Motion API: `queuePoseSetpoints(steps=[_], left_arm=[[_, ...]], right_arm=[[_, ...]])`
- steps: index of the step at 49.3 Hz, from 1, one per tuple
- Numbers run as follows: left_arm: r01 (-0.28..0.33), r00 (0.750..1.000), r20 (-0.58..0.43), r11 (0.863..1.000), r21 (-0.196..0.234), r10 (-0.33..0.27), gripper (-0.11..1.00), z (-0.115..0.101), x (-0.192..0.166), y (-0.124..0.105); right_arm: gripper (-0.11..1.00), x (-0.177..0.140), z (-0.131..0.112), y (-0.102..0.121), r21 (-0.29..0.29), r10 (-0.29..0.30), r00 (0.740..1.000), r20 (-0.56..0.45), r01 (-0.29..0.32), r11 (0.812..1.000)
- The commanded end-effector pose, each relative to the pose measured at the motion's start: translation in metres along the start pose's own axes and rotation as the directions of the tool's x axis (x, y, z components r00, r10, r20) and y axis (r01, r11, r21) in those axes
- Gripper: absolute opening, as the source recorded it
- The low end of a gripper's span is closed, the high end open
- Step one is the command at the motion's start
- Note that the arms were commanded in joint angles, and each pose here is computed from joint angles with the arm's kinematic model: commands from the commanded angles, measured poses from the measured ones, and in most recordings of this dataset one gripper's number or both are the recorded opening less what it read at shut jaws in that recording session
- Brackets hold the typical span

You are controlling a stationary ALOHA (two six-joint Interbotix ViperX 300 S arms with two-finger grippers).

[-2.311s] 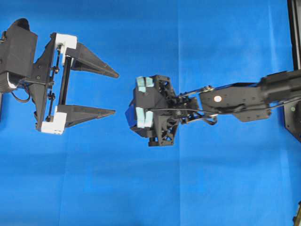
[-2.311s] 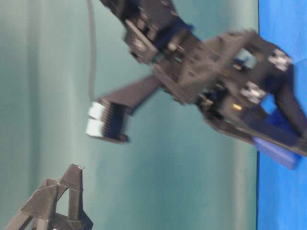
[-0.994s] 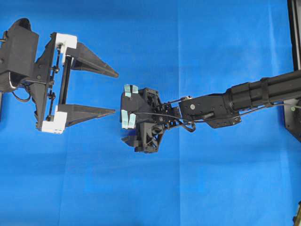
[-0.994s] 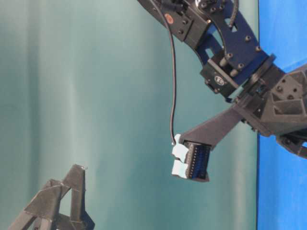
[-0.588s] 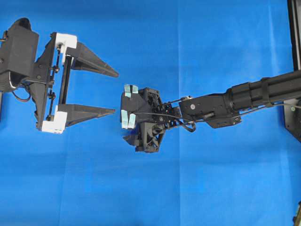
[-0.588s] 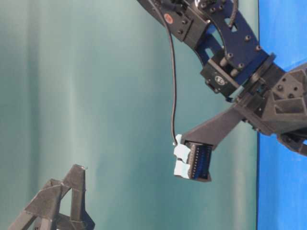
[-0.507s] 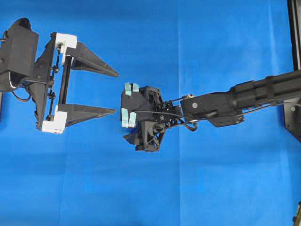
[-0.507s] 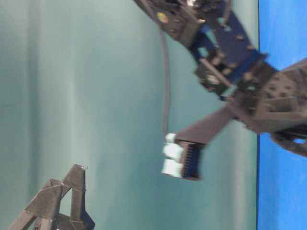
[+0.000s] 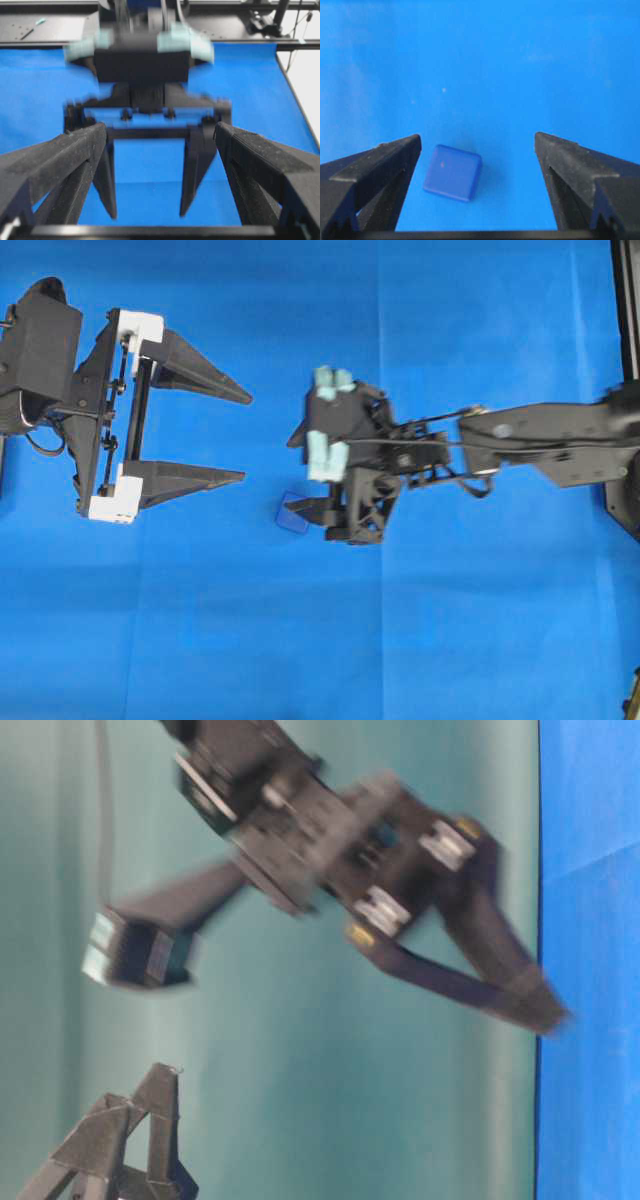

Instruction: Handover the blue block to the right arm after grasping it with the left arm, then place it in the designated position.

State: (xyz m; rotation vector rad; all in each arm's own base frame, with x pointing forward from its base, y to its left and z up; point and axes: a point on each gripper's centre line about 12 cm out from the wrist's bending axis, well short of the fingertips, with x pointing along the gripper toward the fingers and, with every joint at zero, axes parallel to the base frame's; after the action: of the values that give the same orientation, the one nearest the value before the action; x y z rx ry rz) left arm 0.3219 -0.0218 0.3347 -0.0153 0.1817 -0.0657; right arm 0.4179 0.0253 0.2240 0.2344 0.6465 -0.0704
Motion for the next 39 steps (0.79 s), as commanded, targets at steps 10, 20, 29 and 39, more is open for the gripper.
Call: queuePoseSetpoints(steps=[10, 20, 29, 39], left_arm=[[-0.002, 1.000, 0.031, 1.000, -0.007, 0.002, 0.93, 0.010, -0.002, 0.001], [-0.002, 1.000, 0.031, 1.000, -0.005, 0.002, 0.93, 0.011, -0.002, 0.001], [-0.002, 1.000, 0.029, 1.000, -0.005, 0.002, 0.93, 0.010, -0.002, 0.001], [-0.002, 1.000, 0.031, 1.000, -0.005, 0.002, 0.93, 0.010, -0.002, 0.001]], right_arm=[[0.89, -0.069, 0.030, 0.003, -0.013, 0.006, 0.994, 0.109, -0.005, 1.000], [0.89, -0.105, 0.039, 0.001, -0.026, -0.001, 0.988, 0.158, 0.005, 1.000], [0.89, -0.126, 0.038, -0.002, -0.028, -0.001, 0.983, 0.182, 0.007, 1.000], [0.89, -0.144, 0.034, -0.005, -0.034, 0.002, 0.978, 0.210, 0.005, 0.999]])
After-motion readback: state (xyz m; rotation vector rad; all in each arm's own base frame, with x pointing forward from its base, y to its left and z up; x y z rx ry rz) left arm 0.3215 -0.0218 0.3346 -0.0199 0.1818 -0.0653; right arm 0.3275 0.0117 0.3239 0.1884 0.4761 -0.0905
